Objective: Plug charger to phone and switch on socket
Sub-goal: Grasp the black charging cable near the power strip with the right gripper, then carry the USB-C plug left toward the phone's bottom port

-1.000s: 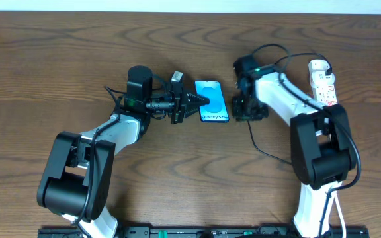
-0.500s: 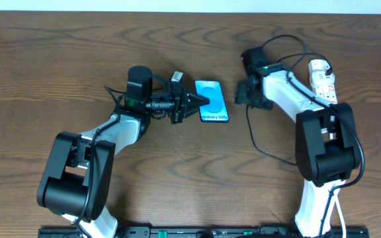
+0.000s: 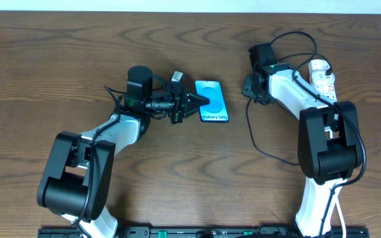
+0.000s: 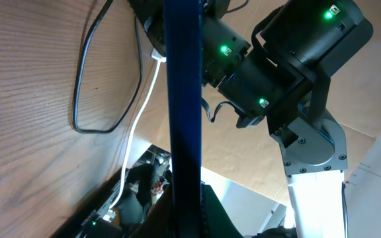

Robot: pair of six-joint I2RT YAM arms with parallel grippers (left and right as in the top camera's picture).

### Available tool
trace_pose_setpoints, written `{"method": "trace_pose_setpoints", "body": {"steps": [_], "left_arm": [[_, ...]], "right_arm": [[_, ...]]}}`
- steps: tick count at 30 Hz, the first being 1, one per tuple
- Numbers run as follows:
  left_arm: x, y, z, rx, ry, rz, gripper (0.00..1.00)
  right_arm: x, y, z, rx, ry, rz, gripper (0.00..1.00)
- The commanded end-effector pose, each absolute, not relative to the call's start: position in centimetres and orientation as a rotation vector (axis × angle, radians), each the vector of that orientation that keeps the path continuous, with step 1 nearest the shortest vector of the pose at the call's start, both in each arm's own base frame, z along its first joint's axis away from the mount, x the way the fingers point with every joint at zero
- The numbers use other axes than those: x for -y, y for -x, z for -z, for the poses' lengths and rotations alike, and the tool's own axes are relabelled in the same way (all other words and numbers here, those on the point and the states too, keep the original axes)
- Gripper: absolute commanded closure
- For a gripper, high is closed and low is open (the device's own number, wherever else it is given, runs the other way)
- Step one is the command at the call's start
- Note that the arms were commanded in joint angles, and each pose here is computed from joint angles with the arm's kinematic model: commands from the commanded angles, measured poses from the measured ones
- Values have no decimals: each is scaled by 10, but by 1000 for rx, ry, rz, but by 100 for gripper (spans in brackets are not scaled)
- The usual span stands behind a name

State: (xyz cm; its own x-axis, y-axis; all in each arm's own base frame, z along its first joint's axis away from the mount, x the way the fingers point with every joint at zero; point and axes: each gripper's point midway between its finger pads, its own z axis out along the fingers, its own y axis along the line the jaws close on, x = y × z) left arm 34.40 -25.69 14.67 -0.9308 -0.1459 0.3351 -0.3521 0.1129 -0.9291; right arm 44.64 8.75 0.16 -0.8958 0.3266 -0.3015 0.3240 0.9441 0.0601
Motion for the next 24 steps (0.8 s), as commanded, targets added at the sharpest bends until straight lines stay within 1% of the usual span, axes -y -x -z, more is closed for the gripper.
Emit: {"method": "trace_pose_setpoints", "body": {"steps": [1,4,7,8,12,16,19,24], "left_arm": [[258,-345,-161,2222,-404,-1973,93],[258,-344,-161,2219,-399,-1973,92],[258,-341,-163,2204,-375,-1969,93],[258,-340,-163,2200,-369,-1968,92],[259,-338,-164,2192,-355,-1967,92],[259,-337,-164,2190,-351,-1967,93],[258,-334,-165,2187,-314,-1973,92],[254,-334,-173,2203,-212,-2031,92]], "right_arm": [[-99,-428,28,-2870,-457,12,69],[-99,-424,40,-2896,-459,27,79],[-98,-419,50,-2923,-459,45,96],[-98,-418,50,-2930,-448,49,99],[-107,-419,43,-2942,-363,-21,99],[-127,-421,23,-2940,-261,-194,99],[-145,-419,-11,-2919,-146,-414,99],[-164,-396,-92,-2822,120,-790,99]]}}
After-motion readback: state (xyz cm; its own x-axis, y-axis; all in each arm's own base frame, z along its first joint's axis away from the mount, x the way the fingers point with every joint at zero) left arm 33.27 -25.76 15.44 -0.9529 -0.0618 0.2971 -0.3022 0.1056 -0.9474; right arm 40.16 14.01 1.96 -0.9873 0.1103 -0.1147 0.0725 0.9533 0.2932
